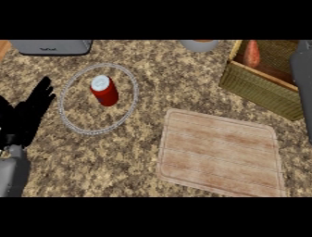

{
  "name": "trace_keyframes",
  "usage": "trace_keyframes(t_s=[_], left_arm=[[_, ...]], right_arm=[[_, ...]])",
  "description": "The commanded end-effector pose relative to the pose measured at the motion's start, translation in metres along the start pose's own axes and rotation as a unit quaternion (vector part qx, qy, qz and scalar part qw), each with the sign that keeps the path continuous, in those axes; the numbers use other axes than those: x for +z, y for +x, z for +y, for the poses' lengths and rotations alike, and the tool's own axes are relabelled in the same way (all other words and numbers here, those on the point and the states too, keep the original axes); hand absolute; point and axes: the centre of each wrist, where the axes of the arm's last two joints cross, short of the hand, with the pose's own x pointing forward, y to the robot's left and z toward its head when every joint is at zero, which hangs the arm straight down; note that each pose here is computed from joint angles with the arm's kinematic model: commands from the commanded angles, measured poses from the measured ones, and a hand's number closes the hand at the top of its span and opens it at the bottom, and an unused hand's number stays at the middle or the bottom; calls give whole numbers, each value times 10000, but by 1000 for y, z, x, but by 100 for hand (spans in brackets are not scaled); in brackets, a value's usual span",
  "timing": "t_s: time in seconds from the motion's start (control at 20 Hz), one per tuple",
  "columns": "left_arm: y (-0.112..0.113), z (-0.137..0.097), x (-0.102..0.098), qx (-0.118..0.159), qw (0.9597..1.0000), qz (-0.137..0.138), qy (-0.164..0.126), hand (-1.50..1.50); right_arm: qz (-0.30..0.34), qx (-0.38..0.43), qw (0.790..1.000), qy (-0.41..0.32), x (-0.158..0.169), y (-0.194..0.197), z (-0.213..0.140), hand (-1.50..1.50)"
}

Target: Pick the sweet potato from the cutting board and place it in the basket

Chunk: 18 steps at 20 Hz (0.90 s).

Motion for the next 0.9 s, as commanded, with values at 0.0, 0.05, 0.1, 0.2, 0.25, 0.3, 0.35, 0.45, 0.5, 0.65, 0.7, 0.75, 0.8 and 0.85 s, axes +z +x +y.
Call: trace_keyframes(t_s=[0.0,0.05,0.1,0.2,0.25,0.3,0.35,0.45,0.5,0.65,0.7,0.75,0.8,0.85], left_arm=[[2,6,0,-39,10000,-31,23,0],[9,12,-5,-65,9999,-52,-88,0],[4,-9,-6,-52,10000,-56,21,0],[-2,3,-6,-46,10000,36,-34,0],[3,0,-3,76,9999,37,110,0],[2,18,5,39,10000,39,27,0],[1,0,-2,41,10000,7,7,0],[-7,1,-7,68,9999,86,120,0],[-6,14,9,62,9999,46,96,0],[-3,15,8,16,9998,142,171,0],[-7,23,5,43,9998,96,161,0],[0,3,13,62,9998,7,205,0],[-3,7,4,51,9998,91,150,0],[-4,7,14,22,9999,33,149,0]], right_arm=[[-88,-495,9985,-194,-2,-9,-2,-150],[40,-574,9980,-279,-18,-2,-17,-150],[131,-751,9956,-538,-12,0,-14,-150],[541,-1260,9861,-933,-23,-8,-26,-150],[666,-1444,9810,-1109,-26,-30,-39,-150],[733,-1541,9781,-1188,-31,-22,-51,-150],[898,-1862,9708,-1213,-26,-16,-51,-150],[988,-2091,9651,-1226,-34,-29,-81,-150],[906,-2132,9636,-1335,-35,-50,-94,-150],[970,-2058,9681,-1052,-27,-78,-127,-150],[870,-2104,9674,-1108,-32,-86,-151,-150],[998,-2078,9690,-883,-14,-91,-149,-150],[911,-2214,9676,-806,-24,-90,-170,-150],[897,-1938,9741,-743,-15,-123,-176,-150]])
